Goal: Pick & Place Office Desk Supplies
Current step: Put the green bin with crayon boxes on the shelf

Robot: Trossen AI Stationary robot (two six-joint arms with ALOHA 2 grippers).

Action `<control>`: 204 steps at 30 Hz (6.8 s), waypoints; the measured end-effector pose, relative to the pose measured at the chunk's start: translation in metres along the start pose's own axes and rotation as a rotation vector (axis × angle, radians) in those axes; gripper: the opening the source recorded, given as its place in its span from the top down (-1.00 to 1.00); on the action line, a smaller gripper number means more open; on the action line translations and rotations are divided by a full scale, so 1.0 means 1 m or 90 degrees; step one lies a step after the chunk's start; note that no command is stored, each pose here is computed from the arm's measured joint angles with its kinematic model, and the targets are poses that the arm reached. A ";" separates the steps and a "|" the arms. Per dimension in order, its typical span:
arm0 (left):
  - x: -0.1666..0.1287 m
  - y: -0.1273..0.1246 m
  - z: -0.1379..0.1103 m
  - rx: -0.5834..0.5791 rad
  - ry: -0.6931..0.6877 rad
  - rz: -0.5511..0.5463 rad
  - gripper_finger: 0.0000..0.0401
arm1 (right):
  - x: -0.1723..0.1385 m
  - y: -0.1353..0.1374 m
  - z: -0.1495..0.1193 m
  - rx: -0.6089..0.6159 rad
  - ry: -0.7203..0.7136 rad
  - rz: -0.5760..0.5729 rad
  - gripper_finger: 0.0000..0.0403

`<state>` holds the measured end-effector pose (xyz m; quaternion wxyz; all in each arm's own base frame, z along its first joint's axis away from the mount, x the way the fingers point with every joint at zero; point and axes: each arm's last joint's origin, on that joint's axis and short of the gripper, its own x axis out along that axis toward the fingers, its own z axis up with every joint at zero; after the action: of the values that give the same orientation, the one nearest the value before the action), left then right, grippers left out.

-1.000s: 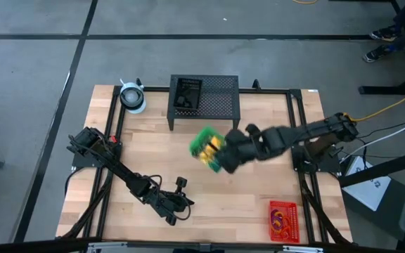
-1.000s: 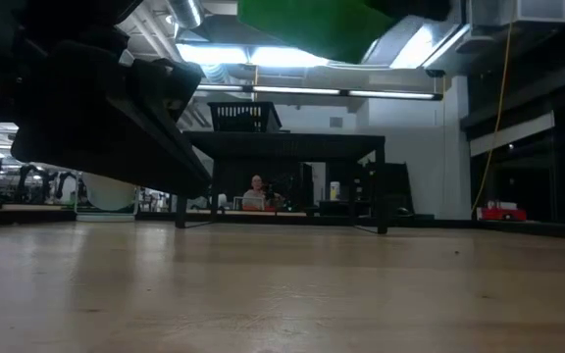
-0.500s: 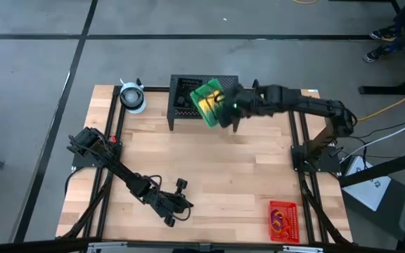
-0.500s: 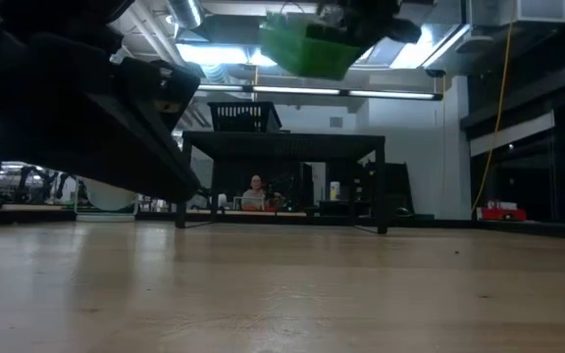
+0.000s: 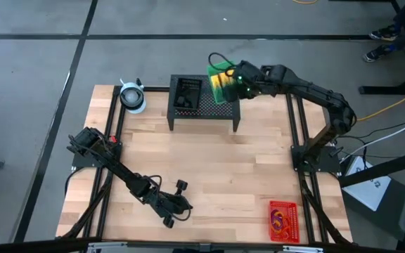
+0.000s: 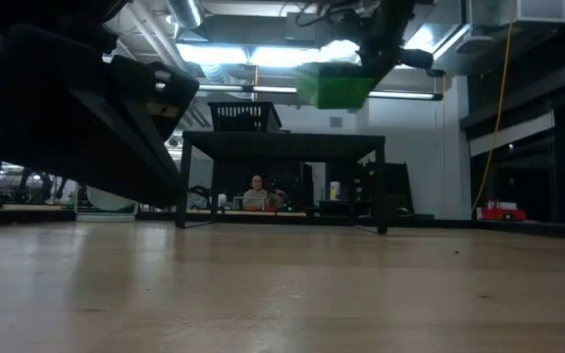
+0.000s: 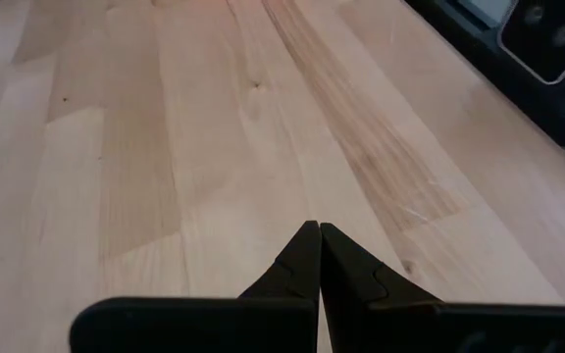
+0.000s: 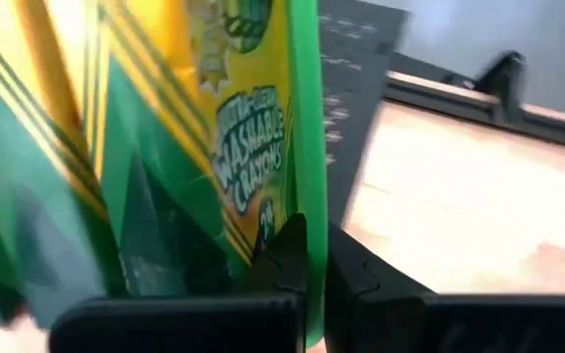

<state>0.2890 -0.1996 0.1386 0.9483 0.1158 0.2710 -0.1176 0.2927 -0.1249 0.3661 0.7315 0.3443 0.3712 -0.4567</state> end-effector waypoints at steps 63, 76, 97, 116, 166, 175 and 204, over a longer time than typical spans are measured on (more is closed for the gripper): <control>0.002 0.002 0.000 0.009 0.005 -0.064 0.98 | 0.046 -0.010 -0.004 0.108 0.113 0.131 0.37; 0.002 0.002 0.000 0.008 0.006 -0.064 0.96 | -0.018 -0.006 0.005 0.039 -0.033 0.111 0.48; -0.035 0.000 0.032 0.144 -0.083 0.136 0.99 | 0.058 -0.040 -0.030 -0.093 -0.062 -0.196 0.99; -0.237 0.063 -0.031 0.004 -0.269 0.014 0.99 | -0.079 -0.037 -0.087 -0.295 -0.332 -0.045 1.00; -0.221 0.098 -0.062 -0.060 -0.261 0.074 0.99 | 0.068 -0.104 -0.160 -0.218 -0.562 0.155 1.00; -0.217 0.099 -0.059 -0.064 -0.267 0.072 0.99 | 0.088 -0.097 -0.145 -0.209 -0.582 0.178 1.00; -0.217 0.099 -0.059 -0.065 -0.266 0.072 0.99 | 0.129 -0.038 -0.107 -0.275 -0.500 0.209 1.00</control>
<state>0.1097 -0.0548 0.2224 0.9935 0.0560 0.0676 -0.0722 0.2731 -0.1012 0.1967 0.9336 0.0400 0.0939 -0.3434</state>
